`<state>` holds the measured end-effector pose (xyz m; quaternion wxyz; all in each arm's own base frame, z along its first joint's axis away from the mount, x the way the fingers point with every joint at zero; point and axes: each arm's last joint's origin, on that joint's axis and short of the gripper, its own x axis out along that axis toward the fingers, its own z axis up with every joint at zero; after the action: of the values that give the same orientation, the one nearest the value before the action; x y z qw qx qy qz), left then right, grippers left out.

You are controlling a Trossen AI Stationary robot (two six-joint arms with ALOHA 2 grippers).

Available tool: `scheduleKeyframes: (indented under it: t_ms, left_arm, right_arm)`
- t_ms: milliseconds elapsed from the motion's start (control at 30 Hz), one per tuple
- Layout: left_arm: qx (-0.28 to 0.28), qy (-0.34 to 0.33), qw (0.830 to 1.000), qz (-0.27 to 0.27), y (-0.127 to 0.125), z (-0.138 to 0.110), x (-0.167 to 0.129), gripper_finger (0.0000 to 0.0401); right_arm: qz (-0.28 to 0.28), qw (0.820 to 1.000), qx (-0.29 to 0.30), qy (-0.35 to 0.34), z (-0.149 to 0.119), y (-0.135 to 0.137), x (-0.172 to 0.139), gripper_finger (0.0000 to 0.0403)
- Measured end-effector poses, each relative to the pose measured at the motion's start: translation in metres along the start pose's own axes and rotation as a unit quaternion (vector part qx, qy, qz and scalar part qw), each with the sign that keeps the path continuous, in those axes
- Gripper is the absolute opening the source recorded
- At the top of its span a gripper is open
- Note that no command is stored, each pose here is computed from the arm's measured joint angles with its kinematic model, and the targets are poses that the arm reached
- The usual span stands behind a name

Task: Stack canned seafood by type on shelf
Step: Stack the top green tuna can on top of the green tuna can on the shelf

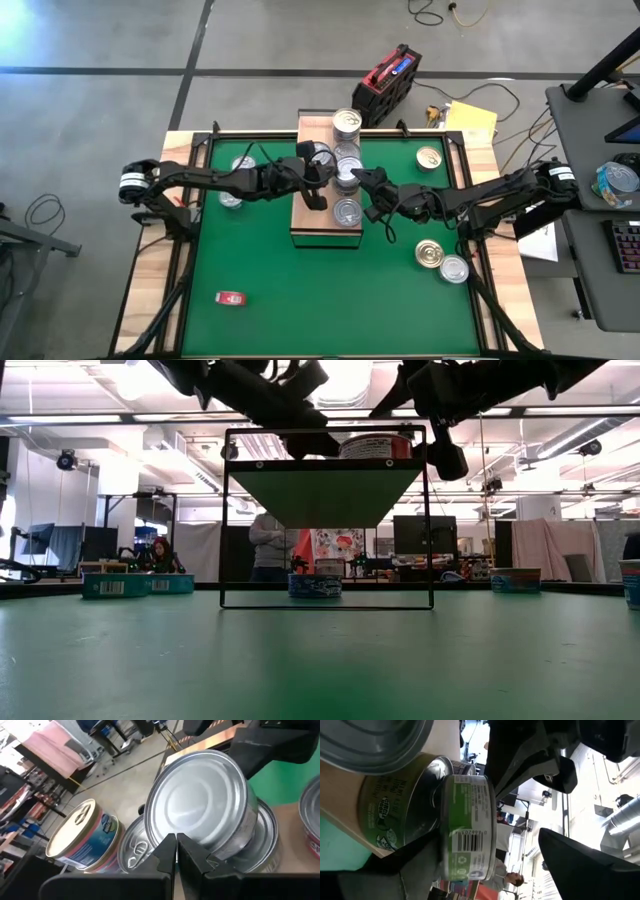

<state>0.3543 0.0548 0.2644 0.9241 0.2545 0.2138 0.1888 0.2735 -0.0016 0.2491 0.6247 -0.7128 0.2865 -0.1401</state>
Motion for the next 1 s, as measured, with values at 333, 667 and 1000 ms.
scheduleKeyframes:
  t_ms: [333,667,1000]
  left_arm:
    - [0.006,-0.006,1.000,0.003,0.003,0.003,-0.004,0.0000]
    - [0.003,-0.068,0.996,-0.061,0.009,0.013,-0.015,0.0000]
    - [0.004,-0.065,0.996,-0.065,0.010,0.011,-0.014,0.0000]
  right_arm:
    - [0.000,1.000,-0.002,0.001,0.000,0.000,0.000,0.0321]
    - [-0.005,1.000,0.000,0.000,0.000,-0.005,0.000,0.0337]
    - [-0.015,1.000,0.003,-0.017,0.008,-0.012,-0.005,0.0332]
